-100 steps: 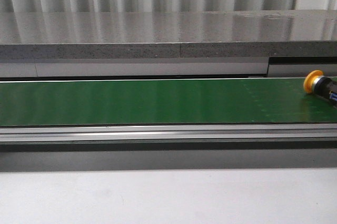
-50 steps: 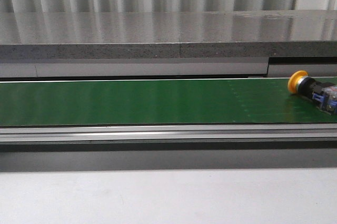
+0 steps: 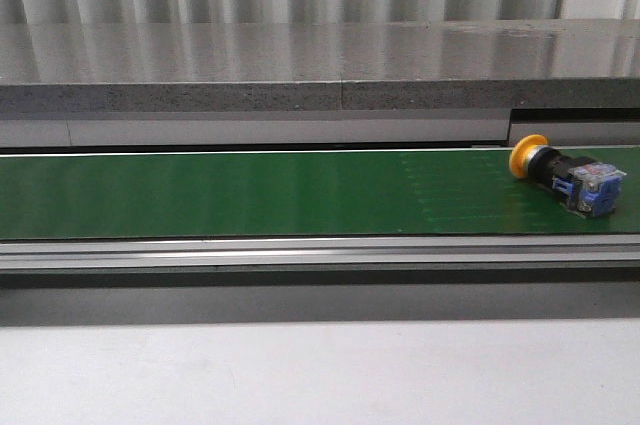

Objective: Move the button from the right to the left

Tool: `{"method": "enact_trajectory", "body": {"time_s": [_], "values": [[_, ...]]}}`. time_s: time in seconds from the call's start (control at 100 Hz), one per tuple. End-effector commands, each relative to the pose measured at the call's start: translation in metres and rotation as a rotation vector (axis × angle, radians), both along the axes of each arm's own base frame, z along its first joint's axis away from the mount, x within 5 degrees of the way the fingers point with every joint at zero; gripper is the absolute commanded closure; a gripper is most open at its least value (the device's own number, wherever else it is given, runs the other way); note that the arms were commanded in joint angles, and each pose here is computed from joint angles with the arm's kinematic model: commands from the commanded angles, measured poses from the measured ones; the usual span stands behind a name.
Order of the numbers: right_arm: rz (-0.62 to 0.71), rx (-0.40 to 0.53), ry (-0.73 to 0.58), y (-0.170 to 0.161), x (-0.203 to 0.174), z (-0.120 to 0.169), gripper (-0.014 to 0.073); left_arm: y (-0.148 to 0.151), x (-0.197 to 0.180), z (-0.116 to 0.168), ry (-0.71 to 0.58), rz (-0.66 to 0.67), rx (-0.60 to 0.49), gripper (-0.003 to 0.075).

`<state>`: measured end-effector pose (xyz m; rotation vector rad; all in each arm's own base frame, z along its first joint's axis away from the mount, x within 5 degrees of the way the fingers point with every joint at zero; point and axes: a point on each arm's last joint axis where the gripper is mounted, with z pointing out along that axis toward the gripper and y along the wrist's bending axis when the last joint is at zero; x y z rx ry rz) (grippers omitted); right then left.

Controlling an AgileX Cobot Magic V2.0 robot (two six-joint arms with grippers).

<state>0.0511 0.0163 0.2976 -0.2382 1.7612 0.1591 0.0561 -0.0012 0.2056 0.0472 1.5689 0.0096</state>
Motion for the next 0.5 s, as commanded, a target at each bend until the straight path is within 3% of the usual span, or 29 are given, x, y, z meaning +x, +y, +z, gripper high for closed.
{"method": "enact_trajectory", "body": {"time_s": [0.0, 0.22, 0.39, 0.49], "values": [[-0.008, 0.017, -0.09, -0.001, 0.001, 0.013, 0.0662, 0.0, -0.002, 0.002, -0.103, -0.004, -0.01, 0.074], [-0.008, 0.017, -0.091, -0.001, 0.001, 0.014, 0.0662, 0.0, -0.004, 0.016, -0.139, -0.001, 0.026, 0.074], [-0.008, 0.017, -0.091, -0.001, 0.001, 0.014, 0.0662, 0.001, -0.004, 0.046, -0.073, 0.006, 0.025, 0.074], [-0.008, 0.017, -0.091, -0.001, 0.001, 0.014, 0.0662, 0.001, 0.0, 0.064, 0.028, 0.013, 0.027, 0.074]]}}
